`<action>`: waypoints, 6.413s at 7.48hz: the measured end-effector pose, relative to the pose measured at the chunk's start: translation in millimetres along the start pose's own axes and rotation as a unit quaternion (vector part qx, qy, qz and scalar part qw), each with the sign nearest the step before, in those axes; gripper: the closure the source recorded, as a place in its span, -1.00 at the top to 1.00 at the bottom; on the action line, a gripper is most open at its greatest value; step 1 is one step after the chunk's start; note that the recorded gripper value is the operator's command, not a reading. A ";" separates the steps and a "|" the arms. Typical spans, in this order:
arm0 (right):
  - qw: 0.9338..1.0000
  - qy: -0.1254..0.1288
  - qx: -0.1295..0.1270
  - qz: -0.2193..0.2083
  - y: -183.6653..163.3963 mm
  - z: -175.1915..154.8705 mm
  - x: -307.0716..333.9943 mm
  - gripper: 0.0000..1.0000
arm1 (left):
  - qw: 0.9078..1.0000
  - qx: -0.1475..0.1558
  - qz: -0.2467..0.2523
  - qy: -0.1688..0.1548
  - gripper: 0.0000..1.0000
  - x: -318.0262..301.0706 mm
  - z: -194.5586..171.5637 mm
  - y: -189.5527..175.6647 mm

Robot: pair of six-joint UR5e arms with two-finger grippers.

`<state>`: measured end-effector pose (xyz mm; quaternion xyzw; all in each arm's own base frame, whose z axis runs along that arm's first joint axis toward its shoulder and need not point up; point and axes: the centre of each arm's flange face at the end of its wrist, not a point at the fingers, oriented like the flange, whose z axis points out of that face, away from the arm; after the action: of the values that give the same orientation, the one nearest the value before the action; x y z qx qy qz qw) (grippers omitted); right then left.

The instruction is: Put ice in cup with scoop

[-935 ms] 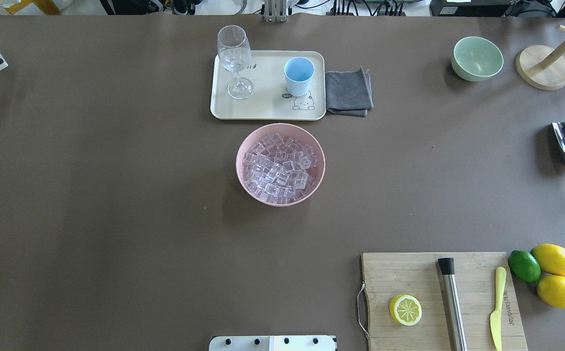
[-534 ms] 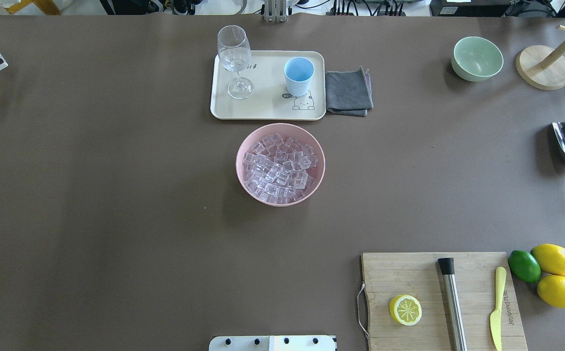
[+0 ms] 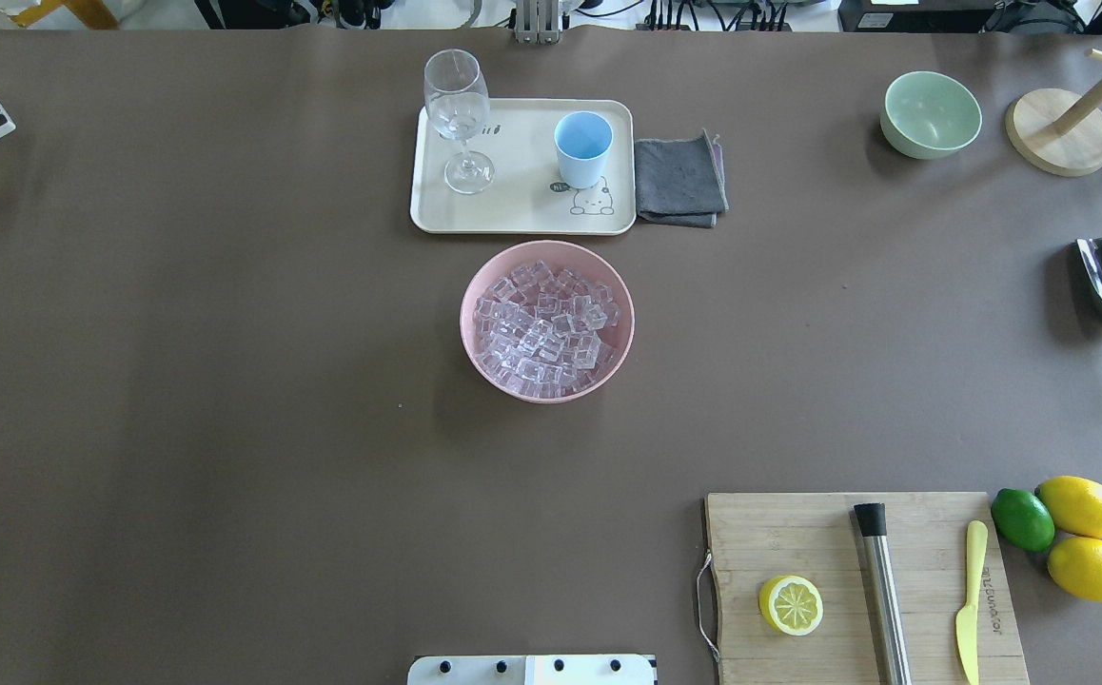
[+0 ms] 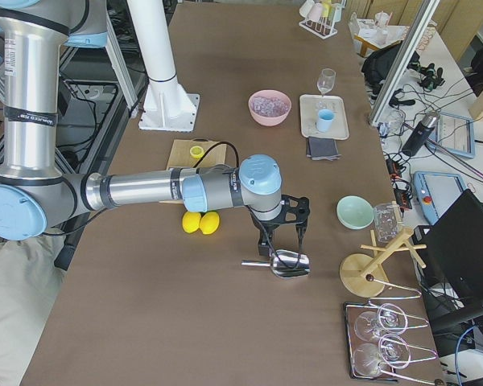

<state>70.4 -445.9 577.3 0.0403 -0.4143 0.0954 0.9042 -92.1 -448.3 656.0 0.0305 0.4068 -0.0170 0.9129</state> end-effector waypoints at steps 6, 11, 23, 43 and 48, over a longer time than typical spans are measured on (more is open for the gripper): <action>0.999 -0.009 -0.021 0.033 7.0 13.9 25.1 1.00 | 1.000 0.001 0.016 -0.001 0.97 13.2 -0.9 -7.3; 0.996 0.022 -0.085 0.001 20.5 87.8 26.7 1.00 | 0.997 -0.001 0.080 0.005 0.97 51.6 12.9 -23.3; 0.991 0.053 -0.117 -0.043 28.5 202.1 28.0 1.00 | 0.883 -0.011 0.454 0.119 0.97 373.2 140.1 -21.8; 0.979 0.059 -0.192 -0.034 -12.5 24.0 -75.4 -1.00 | 0.690 0.353 0.591 0.224 0.97 498.0 218.0 10.1; 0.985 0.019 -0.157 -0.073 -14.6 10.0 -97.2 -1.00 | 0.699 0.354 0.570 0.246 0.97 539.7 245.3 9.4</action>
<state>3.9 -475.2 510.3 -0.0743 -0.4031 -0.0361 0.9114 451.1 -459.4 418.7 0.5808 0.4856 0.3723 0.5370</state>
